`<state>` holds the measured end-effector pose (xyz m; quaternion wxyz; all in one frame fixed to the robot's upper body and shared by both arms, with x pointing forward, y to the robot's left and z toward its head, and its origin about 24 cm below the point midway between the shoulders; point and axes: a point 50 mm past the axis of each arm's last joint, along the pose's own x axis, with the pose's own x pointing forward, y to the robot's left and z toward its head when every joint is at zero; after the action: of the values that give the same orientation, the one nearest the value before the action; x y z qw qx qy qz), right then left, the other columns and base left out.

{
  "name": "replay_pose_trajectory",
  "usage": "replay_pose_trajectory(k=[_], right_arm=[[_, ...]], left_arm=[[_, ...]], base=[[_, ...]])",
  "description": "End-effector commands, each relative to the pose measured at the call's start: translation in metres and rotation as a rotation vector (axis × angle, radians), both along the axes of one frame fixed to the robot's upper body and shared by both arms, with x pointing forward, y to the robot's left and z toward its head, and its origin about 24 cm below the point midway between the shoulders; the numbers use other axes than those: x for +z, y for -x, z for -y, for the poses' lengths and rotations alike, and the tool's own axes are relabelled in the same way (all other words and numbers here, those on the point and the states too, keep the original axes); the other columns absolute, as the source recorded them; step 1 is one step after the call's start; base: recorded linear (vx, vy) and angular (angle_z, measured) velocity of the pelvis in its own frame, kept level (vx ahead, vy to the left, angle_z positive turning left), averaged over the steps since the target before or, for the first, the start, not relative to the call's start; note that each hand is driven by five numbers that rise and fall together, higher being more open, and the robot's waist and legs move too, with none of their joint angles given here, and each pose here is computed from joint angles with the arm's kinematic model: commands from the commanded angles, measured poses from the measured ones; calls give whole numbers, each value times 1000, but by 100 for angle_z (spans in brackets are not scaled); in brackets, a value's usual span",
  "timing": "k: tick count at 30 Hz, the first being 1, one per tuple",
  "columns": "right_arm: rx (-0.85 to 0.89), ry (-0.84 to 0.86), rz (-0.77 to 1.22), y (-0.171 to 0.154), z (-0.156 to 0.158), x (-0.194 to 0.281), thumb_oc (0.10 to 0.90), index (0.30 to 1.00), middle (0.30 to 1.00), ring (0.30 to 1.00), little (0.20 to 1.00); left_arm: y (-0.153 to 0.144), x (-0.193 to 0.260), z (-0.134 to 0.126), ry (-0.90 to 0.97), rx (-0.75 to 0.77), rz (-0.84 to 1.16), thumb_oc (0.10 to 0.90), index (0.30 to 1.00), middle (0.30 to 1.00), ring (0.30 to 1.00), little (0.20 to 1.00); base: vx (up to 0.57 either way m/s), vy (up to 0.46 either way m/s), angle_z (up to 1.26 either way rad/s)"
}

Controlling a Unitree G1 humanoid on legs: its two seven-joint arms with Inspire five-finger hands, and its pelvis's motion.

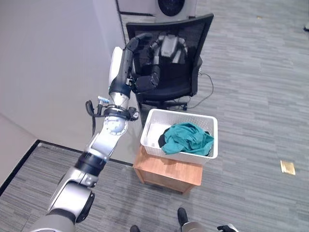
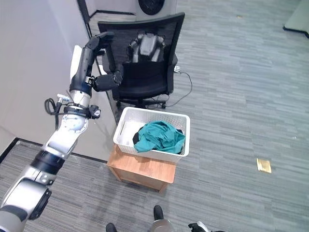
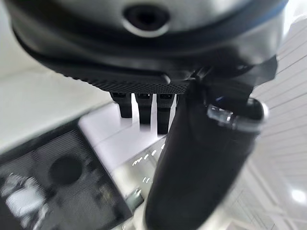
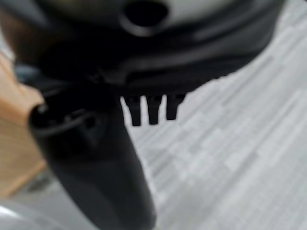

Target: Pick up bed clothes into laundry basket.

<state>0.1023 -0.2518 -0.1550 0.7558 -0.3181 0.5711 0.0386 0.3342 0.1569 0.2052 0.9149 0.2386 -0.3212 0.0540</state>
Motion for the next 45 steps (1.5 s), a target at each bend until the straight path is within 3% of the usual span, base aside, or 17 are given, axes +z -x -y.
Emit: replay_pose_trajectory(k=[1,6,15,23,25,26,27,31,37,42,45], right_arm=[[-35,-1,-45,14,9,-1,800,900,900,900,900],[-66,-16,-70,25,13,-2,800,900,900,900,900],[-93,32,-48,14,33,7,800,900,900,900,900],[-45,104,147,-47,48,32,800,900,900,900,900],[-38,129,313,-90,53,57,800,900,900,900,900],[-38,129,313,-90,54,57,800,900,900,900,900],[-36,128,433,-116,51,74,800,900,900,900,900],[-40,80,636,-144,39,99,800,900,900,900,900],[-28,1,771,-139,11,103,800,900,900,900,900],[2,-15,861,-145,-5,113,800,900,900,900,900],[-12,-27,820,-145,-16,103,800,900,900,900,900]], left_arm=[[14,38,-66,118,243,232,800,900,900,900,900],[43,-5,-91,185,264,139,800,900,900,900,900],[70,-82,-91,302,138,-185,800,900,900,900,900],[75,-138,-79,351,81,-450,800,900,900,900,900],[75,-155,-74,359,88,-524,800,900,900,900,900],[75,-155,-74,359,88,-524,800,900,900,900,900],[78,-169,-67,370,90,-583,800,900,900,900,900],[92,-202,-57,405,93,-723,800,900,900,900,900],[110,-238,-50,394,133,-897,800,900,900,900,900],[112,-244,-53,404,163,-922,800,900,900,900,900],[112,-247,-48,426,171,-924,800,900,900,900,900]], base=[[5,11,5],[-2,10,8],[-9,12,20],[-3,6,2],[0,0,0],[0,0,0],[0,0,0],[0,0,0],[-2,13,-3],[1,5,-2],[0,0,0]])
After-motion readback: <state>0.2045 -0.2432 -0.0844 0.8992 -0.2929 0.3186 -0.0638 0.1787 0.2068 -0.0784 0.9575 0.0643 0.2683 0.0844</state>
